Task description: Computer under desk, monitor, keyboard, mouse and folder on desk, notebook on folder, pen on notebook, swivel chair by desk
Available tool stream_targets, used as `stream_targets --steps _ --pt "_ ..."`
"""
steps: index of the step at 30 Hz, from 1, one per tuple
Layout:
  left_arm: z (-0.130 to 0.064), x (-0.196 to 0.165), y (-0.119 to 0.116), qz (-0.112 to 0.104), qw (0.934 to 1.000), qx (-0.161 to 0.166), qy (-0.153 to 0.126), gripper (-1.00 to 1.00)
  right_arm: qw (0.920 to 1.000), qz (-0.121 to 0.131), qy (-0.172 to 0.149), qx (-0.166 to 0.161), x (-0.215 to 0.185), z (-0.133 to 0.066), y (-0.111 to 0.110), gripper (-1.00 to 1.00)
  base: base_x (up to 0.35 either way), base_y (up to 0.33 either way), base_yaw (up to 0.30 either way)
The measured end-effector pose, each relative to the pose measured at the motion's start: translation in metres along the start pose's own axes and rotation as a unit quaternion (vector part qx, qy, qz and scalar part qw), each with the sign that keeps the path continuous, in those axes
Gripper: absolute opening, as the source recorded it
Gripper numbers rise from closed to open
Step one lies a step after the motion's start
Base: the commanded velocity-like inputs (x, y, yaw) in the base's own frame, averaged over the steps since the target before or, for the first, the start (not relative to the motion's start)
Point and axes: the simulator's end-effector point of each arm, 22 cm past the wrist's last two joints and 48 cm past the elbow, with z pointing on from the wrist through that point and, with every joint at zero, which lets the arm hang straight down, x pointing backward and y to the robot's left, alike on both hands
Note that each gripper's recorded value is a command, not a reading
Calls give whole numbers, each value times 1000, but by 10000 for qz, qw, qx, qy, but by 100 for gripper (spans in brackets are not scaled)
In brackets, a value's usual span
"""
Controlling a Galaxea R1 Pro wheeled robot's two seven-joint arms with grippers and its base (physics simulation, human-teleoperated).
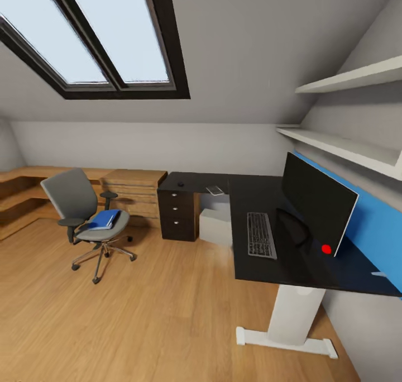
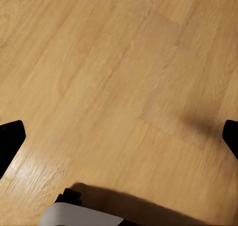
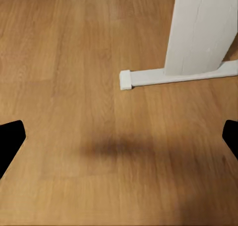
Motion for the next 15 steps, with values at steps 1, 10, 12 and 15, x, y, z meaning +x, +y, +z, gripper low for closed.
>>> stream_targets --steps 1,10,12,15 --pt "0 0 0 -1 10000 0 -3 100 10000 -1 -3 -3 0 0 0 100 206 295 228" --pt "0 0 1 9 10000 -3 -4 100 10000 1 -38 -11 -3 0 1 100 229 275 232" --pt "0 2 1 11 10000 -8 13 100 10000 0 -46 -13 -4 0 1 100 247 252 233" --pt "0 3 2 13 10000 -15 23 100 10000 0 -58 -17 -5 0 1 100 252 245 233"
